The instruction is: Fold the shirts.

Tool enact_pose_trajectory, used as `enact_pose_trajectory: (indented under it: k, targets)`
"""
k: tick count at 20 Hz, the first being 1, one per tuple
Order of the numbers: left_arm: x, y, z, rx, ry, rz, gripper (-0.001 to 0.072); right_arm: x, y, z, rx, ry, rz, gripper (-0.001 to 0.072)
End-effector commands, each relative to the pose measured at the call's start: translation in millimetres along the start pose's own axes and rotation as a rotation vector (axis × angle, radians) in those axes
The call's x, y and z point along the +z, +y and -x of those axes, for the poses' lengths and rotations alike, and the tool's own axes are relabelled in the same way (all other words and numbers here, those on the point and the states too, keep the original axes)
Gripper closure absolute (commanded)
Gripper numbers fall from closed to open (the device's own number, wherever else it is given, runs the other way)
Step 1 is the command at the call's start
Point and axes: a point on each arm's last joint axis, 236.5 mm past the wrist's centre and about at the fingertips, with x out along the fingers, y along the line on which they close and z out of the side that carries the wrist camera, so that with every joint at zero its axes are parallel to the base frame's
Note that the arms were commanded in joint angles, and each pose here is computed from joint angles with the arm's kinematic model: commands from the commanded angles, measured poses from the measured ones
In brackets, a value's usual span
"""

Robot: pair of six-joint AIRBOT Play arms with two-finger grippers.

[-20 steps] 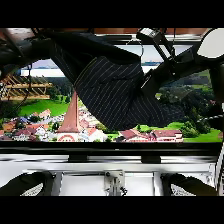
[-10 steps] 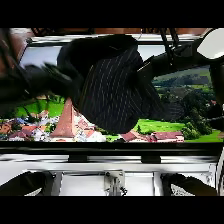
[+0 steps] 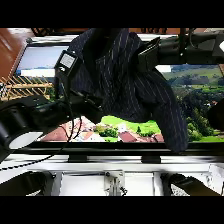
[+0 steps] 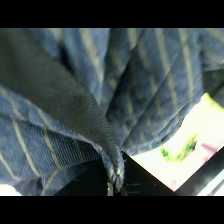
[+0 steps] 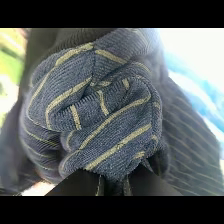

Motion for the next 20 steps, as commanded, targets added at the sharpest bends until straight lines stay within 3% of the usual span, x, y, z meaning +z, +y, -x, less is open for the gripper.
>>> enact_pose_trajectory:
  k: [1, 5, 9, 16, 17, 18, 19, 20]
  targets:
    - [30.1, -18.6, -9.6, -0.064, -0.144, 0.002, 0.0645, 11.9, 9.1, 5.3, 0.026, -0.049, 0.001, 0.0613]
    - [105.3, -36.0, 22.3, -0.14, -0.438, 0.009, 0.0644, 15.2, 16.9, 5.5, 0.059, -0.063, 0.011, 0.0613]
    - [155.8, -25.7, 63.7, -0.125, -0.571, 0.008, 0.0643, 24.9, 26.7, 8.7, 0.095, -0.106, 0.047, 0.0613]
    - [55.5, 7.2, 36.5, 0.006, -0.099, 0.025, 0.0635, 83.3, 8.9, 40.8, -0.047, -0.354, 0.102, 0.0613]
    - [46.3, 7.5, 36.2, 0.011, -0.061, 0.024, 0.0507, 84.2, 9.3, 42.3, -0.051, -0.358, 0.115, 0.0613]
    - [44.9, 6.9, 37.7, 0.011, -0.055, 0.02, 0.0225, 84.2, 10.1, 42.9, -0.049, -0.358, 0.117, 0.0613]
    - [48.9, 5.9, 40.9, 0.006, -0.072, 0.02, -0.0013, 83.4, 10.8, 42.9, -0.047, -0.354, 0.118, 0.0613]
    - [56.5, 5.1, 46.8, 0.002, -0.098, 0.012, -0.0013, 81.7, 12.0, 42.3, -0.041, -0.347, 0.118, 0.0613]
